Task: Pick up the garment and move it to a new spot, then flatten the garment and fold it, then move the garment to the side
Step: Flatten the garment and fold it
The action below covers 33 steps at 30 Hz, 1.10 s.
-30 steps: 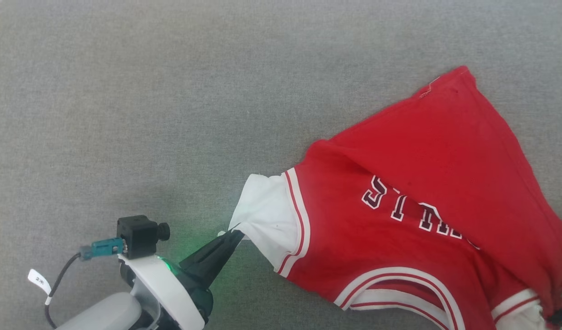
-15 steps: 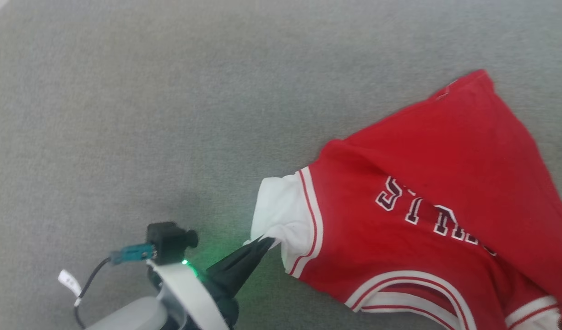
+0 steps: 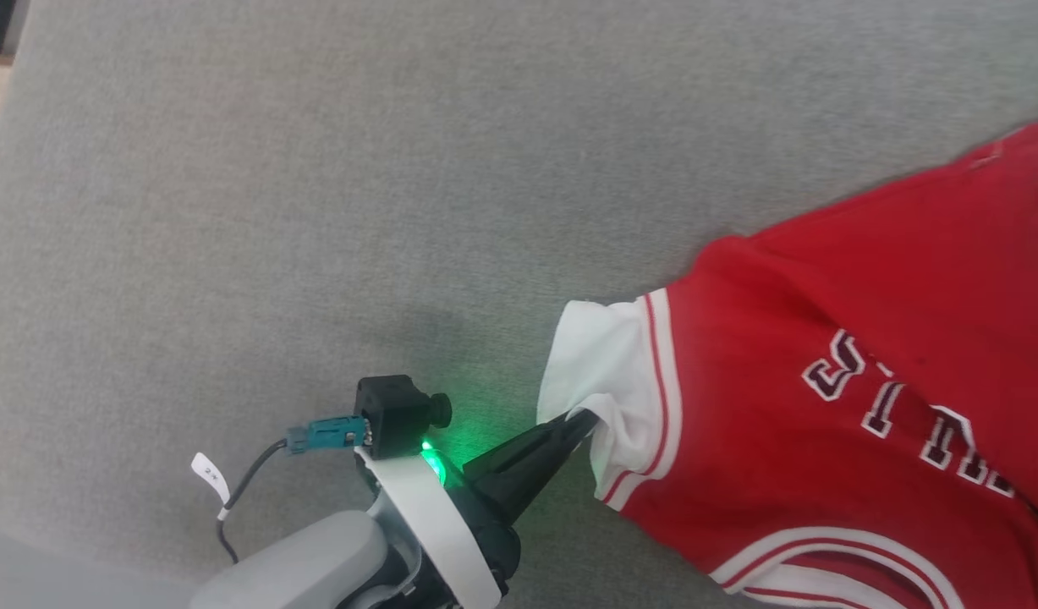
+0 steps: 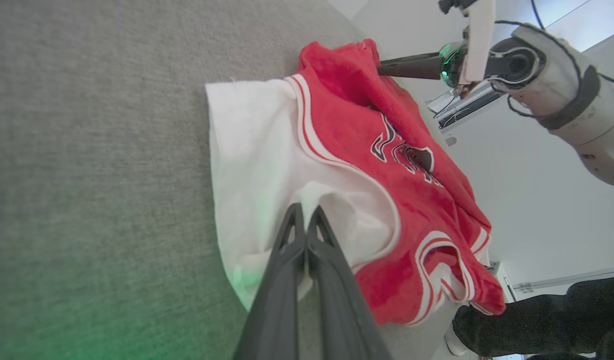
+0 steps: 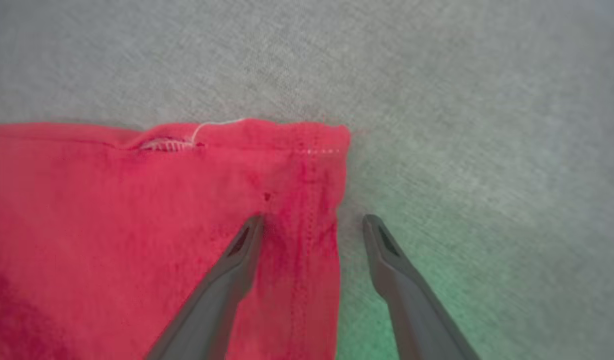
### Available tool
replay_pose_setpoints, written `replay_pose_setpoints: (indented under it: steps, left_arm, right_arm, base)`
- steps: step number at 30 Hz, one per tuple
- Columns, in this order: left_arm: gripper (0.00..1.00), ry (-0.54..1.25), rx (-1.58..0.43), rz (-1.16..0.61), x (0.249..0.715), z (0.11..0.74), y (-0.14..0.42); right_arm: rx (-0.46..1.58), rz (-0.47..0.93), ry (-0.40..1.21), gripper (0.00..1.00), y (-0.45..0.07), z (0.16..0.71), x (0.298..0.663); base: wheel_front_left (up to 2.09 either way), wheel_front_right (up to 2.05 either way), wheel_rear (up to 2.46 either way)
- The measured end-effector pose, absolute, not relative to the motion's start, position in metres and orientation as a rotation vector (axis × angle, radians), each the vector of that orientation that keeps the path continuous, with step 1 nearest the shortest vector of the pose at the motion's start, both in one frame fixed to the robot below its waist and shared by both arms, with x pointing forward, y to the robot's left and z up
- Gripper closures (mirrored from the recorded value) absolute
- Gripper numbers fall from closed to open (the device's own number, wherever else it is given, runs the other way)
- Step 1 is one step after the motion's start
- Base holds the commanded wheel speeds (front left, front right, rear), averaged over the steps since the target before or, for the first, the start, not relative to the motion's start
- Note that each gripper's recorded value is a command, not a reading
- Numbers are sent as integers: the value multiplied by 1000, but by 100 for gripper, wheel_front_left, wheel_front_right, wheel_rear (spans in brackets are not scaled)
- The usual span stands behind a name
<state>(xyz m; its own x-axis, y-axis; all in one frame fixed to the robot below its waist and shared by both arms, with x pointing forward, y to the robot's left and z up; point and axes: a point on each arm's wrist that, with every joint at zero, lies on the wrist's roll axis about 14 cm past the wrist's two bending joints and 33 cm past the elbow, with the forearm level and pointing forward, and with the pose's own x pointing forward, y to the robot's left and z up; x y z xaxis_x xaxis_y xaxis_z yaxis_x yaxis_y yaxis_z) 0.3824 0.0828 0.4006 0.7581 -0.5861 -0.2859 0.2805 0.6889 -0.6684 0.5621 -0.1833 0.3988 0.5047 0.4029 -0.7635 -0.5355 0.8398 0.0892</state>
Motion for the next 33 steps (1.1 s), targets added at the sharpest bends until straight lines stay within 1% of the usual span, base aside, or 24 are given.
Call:
replay_pose_setpoints:
  steps: [5,6,7,8,11,14,18,20,23,27,29,33]
  left_arm:
    - [100,526,-645,-485,383,394,86]
    - [100,526,-647,-484,383,394,86]
    - [100,526,-647,-483,382,394,86]
    - [100,524,-646,-482,382,395,86]
    - [100,516,-649,-474,385,398,89]
    - [100,473,-614,-456,399,406,103]
    - [100,389,-544,-452,428,426,119]
    - [100,322,-533,-444,452,445,128]
    - [100,209,-508,-457,493,484,134]
    - [100,73,-489,-462,552,545,143]
    - [100,4,-489,-434,581,577,154]
    - [100,-203,-522,-369,629,661,178]
  right_arm:
    - [-203,597,952,0,-168,376,566]
    - [-207,601,962,52,-167,375,565]
    - [-212,605,966,69,-166,375,564]
    - [-213,608,967,100,-165,375,563]
    - [-201,616,952,100,-161,380,561]
    - [-155,593,882,100,-162,391,569]
    - [-73,493,715,100,-179,430,599]
    - [-18,434,633,100,-190,451,614]
    - [58,332,483,100,-214,491,639]
    - [105,215,287,100,-246,545,668]
    - [134,183,204,100,-252,568,678]
    - [186,109,18,100,-272,625,690]
  base:
    - [0,0,0]
    - [0,0,0]
    - [0,0,0]
    - [0,0,0]
    - [0,0,0]
    - [0,0,0]
    - [0,0,0]
    - [0,0,0]
    - [0,0,0]
    - [0,0,0]
    - [0,0,0]
    - [0,0,0]
